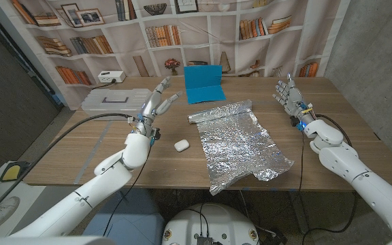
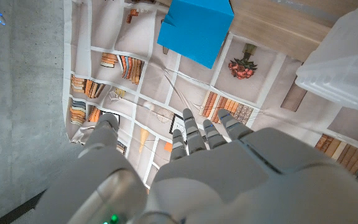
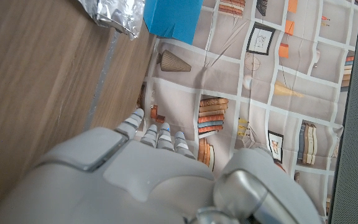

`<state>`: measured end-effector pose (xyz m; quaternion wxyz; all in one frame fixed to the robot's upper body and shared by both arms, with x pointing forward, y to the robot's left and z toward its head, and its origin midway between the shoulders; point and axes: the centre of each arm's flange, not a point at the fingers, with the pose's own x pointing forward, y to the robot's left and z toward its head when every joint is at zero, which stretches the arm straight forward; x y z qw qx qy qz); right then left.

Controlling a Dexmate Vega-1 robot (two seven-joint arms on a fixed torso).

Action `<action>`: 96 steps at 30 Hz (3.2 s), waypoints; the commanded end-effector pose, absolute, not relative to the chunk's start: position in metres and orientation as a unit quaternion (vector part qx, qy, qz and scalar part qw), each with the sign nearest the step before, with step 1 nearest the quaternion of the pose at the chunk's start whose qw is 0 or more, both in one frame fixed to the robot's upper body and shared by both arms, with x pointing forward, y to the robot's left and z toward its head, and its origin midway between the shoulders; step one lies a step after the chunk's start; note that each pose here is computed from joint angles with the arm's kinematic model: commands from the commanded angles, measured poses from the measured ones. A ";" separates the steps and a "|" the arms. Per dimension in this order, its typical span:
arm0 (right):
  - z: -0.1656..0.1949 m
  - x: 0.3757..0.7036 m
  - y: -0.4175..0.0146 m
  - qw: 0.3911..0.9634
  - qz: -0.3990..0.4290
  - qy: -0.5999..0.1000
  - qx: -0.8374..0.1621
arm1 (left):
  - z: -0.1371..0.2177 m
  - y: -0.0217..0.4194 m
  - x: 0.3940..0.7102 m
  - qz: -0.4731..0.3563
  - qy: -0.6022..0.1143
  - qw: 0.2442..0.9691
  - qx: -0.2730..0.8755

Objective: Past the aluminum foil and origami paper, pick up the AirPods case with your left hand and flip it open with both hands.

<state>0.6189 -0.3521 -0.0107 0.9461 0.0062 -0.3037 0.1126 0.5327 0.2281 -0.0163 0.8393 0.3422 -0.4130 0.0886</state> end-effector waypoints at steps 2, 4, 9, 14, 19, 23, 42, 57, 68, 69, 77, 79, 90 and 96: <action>-0.014 0.621 -0.349 0.948 0.112 -0.298 0.007 | -0.019 0.226 0.523 0.143 -0.427 0.803 0.391; -0.014 0.621 -0.349 0.949 0.111 -0.297 0.006 | -0.019 0.226 0.522 0.146 -0.426 0.799 0.398; -0.013 0.621 -0.348 0.948 0.111 -0.297 0.005 | -0.020 0.225 0.516 0.162 -0.424 0.783 0.425; -0.013 0.622 -0.347 0.949 0.112 -0.296 0.005 | -0.022 0.223 0.514 0.174 -0.418 0.773 0.445; -0.014 0.623 -0.347 0.949 0.111 -0.295 0.005 | -0.022 0.221 0.508 0.184 -0.412 0.759 0.470; -0.015 0.623 -0.347 0.949 0.112 -0.294 0.006 | -0.021 0.219 0.504 0.179 -0.404 0.761 0.475; -0.015 0.624 -0.349 0.948 0.105 -0.300 0.008 | -0.015 0.212 0.495 0.168 -0.372 0.748 0.523; -0.013 0.622 -0.347 0.943 0.101 -0.315 0.016 | -0.012 0.208 0.490 0.154 -0.345 0.742 0.554; -0.014 0.620 -0.348 0.944 0.097 -0.316 0.018 | -0.019 0.210 0.485 0.162 -0.361 0.727 0.562; -0.014 0.619 -0.348 0.944 0.096 -0.316 0.018 | -0.019 0.210 0.485 0.161 -0.361 0.727 0.561; -0.016 0.618 -0.350 0.945 0.092 -0.315 0.012 | -0.020 0.210 0.472 0.191 -0.362 0.694 0.593; -0.017 0.618 -0.349 0.944 0.093 -0.315 0.012 | -0.020 0.210 0.470 0.192 -0.361 0.690 0.598; -0.013 0.616 -0.343 0.941 0.098 -0.323 0.009 | -0.019 0.208 0.463 0.205 -0.345 0.663 0.632; -0.011 0.614 -0.342 0.940 0.101 -0.326 0.006 | -0.020 0.207 0.461 0.209 -0.336 0.654 0.644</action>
